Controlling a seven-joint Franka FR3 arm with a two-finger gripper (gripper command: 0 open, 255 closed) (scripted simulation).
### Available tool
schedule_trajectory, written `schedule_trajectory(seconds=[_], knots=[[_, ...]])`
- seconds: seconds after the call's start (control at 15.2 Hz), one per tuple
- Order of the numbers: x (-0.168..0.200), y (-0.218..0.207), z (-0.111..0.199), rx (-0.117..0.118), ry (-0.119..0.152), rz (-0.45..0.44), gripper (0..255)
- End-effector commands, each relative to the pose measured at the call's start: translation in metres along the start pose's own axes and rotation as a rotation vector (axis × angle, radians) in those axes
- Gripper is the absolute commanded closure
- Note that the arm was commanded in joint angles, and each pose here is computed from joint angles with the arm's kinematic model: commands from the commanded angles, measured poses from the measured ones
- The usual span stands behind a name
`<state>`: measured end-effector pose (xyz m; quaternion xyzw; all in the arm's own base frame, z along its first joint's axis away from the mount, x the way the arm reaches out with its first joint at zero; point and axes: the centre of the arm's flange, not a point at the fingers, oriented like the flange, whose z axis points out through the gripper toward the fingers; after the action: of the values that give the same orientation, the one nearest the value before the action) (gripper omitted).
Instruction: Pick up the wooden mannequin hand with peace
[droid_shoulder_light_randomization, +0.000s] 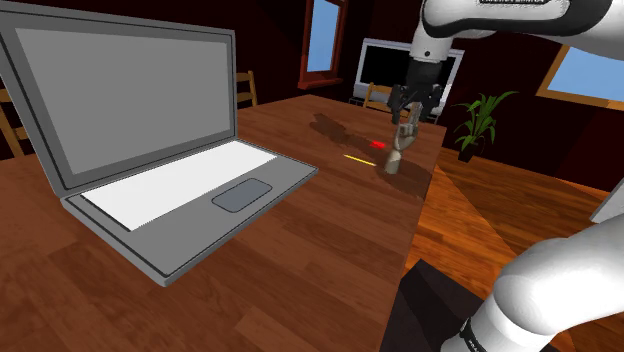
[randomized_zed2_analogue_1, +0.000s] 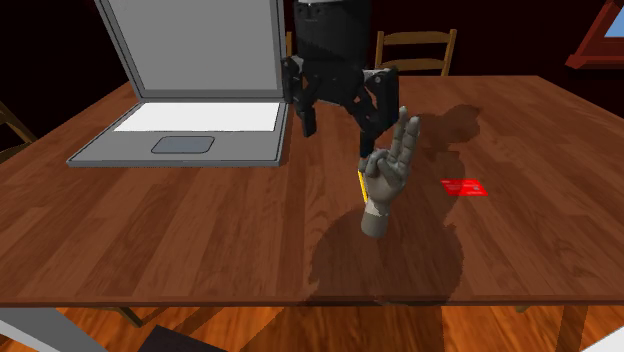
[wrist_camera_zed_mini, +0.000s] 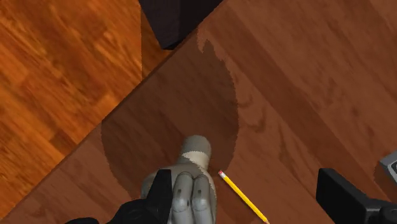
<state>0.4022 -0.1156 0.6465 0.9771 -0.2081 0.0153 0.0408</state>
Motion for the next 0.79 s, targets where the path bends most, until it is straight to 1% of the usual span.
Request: schedule_trajectory(seconds=[0.0, 0.13, 0.59, 0.73], knots=[[0.018, 0.021, -0.004, -0.030, -0.024, 0.097, 0], [0.031, 0.039, -0.005, -0.056, -0.044, 0.179, 0], [0.029, 0.036, 0.032, -0.056, -0.044, 0.179, 0], [0.029, 0.036, 0.035, -0.056, -0.044, 0.179, 0]])
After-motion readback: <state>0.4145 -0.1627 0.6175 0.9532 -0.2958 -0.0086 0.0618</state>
